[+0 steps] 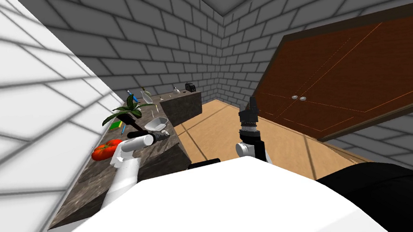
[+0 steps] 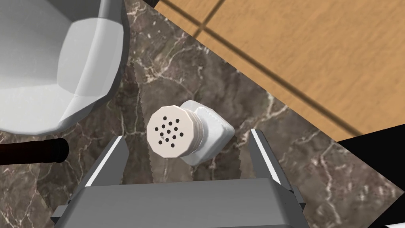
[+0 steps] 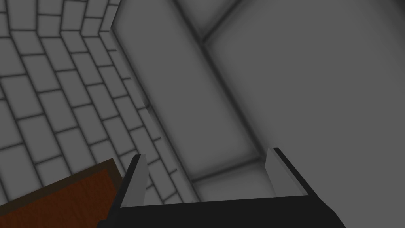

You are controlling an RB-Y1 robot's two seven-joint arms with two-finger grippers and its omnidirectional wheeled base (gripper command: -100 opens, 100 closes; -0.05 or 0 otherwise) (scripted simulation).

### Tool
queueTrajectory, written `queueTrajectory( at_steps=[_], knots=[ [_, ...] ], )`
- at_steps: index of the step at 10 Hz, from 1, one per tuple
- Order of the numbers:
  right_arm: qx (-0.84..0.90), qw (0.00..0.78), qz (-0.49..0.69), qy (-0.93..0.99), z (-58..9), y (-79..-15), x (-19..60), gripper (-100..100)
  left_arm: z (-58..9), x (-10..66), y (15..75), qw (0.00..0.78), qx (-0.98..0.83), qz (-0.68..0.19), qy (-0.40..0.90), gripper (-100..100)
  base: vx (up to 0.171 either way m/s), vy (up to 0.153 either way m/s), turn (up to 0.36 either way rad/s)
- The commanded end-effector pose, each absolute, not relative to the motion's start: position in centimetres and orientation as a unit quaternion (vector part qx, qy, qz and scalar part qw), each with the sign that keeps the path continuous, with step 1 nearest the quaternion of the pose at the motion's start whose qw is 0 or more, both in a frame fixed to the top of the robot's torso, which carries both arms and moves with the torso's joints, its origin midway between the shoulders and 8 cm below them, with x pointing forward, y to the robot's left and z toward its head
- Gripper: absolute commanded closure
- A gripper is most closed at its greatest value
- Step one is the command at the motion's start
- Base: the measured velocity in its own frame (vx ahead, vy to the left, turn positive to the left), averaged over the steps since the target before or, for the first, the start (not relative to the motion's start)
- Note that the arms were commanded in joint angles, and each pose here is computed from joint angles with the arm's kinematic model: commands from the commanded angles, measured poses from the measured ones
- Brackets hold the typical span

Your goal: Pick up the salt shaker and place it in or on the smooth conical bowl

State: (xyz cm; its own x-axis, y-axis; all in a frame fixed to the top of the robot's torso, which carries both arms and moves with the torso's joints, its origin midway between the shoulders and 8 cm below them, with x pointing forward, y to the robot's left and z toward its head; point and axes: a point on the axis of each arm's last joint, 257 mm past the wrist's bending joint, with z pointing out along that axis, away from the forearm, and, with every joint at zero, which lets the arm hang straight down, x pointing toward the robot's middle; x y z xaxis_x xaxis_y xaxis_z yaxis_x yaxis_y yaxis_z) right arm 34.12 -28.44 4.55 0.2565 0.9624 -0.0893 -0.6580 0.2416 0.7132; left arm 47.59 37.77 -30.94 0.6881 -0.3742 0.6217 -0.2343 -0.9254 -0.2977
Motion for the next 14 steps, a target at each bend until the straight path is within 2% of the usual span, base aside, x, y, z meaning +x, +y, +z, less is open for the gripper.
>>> queueTrajectory(
  at_steps=[1,2,6,7,8,14],
  knots=[
    [0.283,0.740,0.547,0.269,4.5,-28.4,34.1,0,-30.9,47.6,37.8,0.098,-0.914,-0.358,0.167,-100,-0.017,0.004,-0.018],
    [0.283,0.741,0.547,0.269,4.5,-28.4,34.1,0,-31.0,47.7,37.8,0.098,-0.913,-0.358,0.166,100,0.000,0.000,0.000],
    [0.283,0.741,0.547,0.269,4.5,-28.4,34.1,0,-30.9,47.7,37.8,0.098,-0.913,-0.359,0.167,100,0.000,0.000,0.000],
    [0.283,0.741,0.547,0.269,4.5,-28.4,34.1,0,-30.9,47.7,37.8,0.098,-0.913,-0.359,0.166,0,0.000,0.000,0.000],
    [0.283,0.741,0.547,0.269,4.5,-28.4,34.1,0,-30.7,47.1,37.5,0.096,-0.912,-0.359,0.171,100,0.036,0.005,0.105],
    [0.283,0.741,0.547,0.269,4.5,-28.4,34.1,0,-29.7,44.8,35.8,0.089,-0.908,-0.361,0.191,100,0.049,-0.008,0.081]
  ],
)
